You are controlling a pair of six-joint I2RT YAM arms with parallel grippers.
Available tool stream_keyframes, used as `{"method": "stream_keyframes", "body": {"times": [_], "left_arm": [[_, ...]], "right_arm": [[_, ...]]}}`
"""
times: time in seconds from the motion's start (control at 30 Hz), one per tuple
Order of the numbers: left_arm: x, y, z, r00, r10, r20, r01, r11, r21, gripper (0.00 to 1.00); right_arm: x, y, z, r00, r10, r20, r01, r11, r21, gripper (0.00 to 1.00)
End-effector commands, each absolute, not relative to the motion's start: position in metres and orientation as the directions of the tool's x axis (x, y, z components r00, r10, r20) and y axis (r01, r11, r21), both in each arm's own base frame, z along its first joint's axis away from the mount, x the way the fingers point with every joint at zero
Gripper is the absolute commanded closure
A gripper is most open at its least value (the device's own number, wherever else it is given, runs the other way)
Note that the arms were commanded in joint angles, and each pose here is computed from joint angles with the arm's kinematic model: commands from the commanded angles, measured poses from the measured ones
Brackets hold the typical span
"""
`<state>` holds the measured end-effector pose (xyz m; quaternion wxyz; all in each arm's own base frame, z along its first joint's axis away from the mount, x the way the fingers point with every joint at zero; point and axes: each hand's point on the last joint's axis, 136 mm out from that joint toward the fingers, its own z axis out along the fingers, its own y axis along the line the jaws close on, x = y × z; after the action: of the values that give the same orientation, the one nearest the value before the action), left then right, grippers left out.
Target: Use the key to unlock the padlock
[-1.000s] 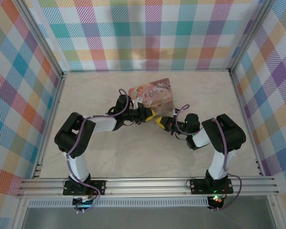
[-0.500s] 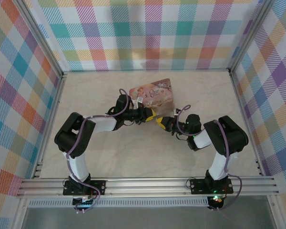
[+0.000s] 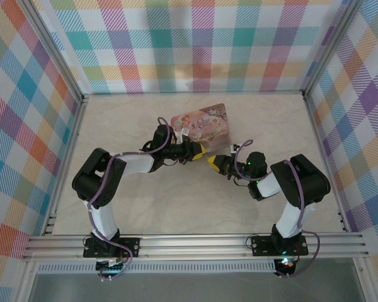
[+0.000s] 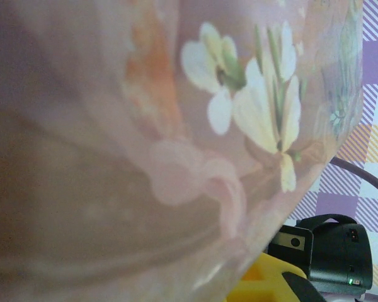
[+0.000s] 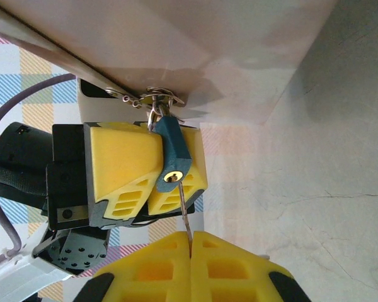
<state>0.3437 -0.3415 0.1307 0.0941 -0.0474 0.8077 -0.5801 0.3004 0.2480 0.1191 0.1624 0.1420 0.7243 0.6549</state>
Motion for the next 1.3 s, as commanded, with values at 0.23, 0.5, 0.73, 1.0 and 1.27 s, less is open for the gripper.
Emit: {"method": "stream_keyframes", "body": {"times": [0.23,0.5,0.73,1.0,1.27], "left_arm": [[0.34,-0.347,0.145,-0.984,-0.15,-0.101,0.057,0.272,-0.961,0.88],[0.336,-0.35,0.143,-0.986,-0.138,-0.096,0.056,0.27,-0.961,0.88],[0.333,-0.352,0.145,-0.987,-0.126,-0.097,0.062,0.259,-0.964,0.88],[0.328,-0.354,0.149,-0.989,-0.102,-0.107,0.079,0.246,-0.966,0.9],[0.326,-0.355,0.153,-0.989,-0.095,-0.117,0.093,0.231,-0.969,0.9]], "right_arm": [[0.302,0.256,0.14,-0.908,0.406,-0.107,-0.088,0.066,0.994,1.0],[0.311,0.259,0.147,-0.902,0.416,-0.115,-0.102,0.054,0.993,1.0],[0.319,0.258,0.144,-0.892,0.444,-0.09,-0.076,0.05,0.996,1.0],[0.327,0.257,0.145,-0.885,0.464,-0.042,-0.034,0.027,0.999,1.0],[0.335,0.245,0.137,-0.846,0.524,0.1,0.099,-0.03,0.995,1.0]]}}
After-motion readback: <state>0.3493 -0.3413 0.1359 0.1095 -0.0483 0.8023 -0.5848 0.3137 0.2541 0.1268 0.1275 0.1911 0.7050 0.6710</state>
